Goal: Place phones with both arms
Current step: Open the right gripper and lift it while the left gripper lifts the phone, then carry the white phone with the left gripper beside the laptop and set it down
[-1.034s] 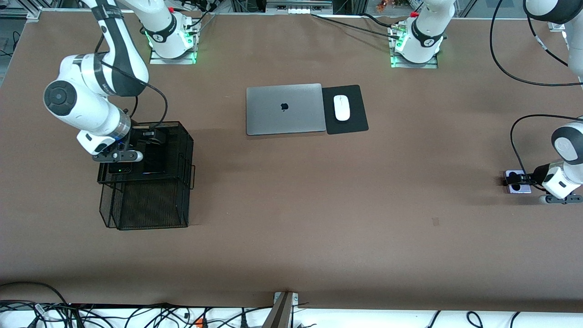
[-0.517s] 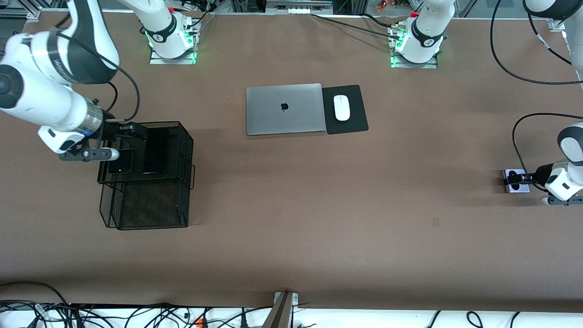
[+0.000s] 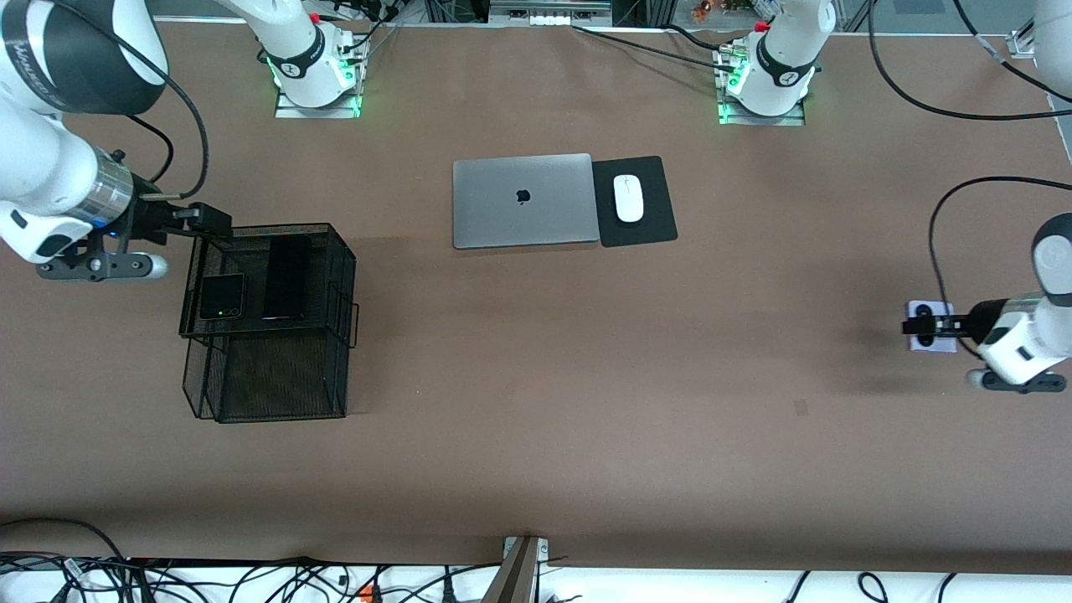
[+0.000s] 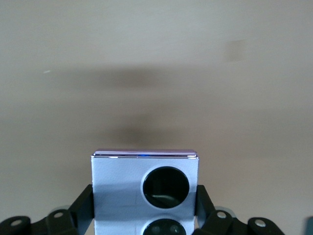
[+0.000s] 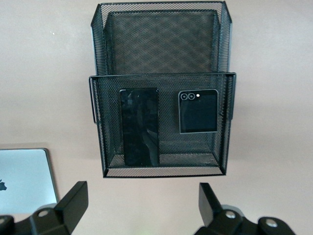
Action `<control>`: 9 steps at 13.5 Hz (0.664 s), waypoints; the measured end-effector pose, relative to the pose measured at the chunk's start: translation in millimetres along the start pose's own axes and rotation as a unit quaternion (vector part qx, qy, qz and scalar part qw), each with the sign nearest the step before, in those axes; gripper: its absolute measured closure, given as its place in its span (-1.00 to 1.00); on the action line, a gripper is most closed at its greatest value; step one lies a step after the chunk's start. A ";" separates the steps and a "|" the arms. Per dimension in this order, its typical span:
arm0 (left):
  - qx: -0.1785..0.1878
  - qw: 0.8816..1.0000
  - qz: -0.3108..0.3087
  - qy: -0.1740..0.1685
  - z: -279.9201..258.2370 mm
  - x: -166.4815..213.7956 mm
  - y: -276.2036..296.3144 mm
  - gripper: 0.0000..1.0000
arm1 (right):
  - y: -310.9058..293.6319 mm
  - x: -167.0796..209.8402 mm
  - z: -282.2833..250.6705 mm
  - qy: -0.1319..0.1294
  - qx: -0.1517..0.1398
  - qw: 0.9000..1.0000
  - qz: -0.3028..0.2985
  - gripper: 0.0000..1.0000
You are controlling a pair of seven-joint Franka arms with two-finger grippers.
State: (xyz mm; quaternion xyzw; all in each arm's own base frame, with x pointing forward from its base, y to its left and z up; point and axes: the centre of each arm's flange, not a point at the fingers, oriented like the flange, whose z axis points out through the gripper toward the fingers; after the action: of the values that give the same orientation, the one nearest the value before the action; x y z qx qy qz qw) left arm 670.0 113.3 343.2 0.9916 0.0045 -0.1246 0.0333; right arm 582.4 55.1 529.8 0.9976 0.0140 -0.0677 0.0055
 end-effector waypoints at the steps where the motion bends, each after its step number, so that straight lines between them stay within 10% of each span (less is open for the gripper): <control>1: 0.008 1.000 -0.002 0.000 -6.2 5.8 43.0 -0.69 | 1.9 -1.1 -6.9 0.000 0.000 1.000 0.001 -1.00; 9: -0.026 1.000 0.006 -0.016 48.1 -16.5 357.1 -0.69 | 7.8 -1.6 -17.3 0.002 0.000 1.000 0.007 -1.00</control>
State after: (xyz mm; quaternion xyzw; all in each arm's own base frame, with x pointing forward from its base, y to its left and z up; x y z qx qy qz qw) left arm 648.2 -246.2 324.0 0.9883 0.0012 -0.1403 0.0598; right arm 583.4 47.5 547.2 0.9978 0.0075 -0.0658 0.0055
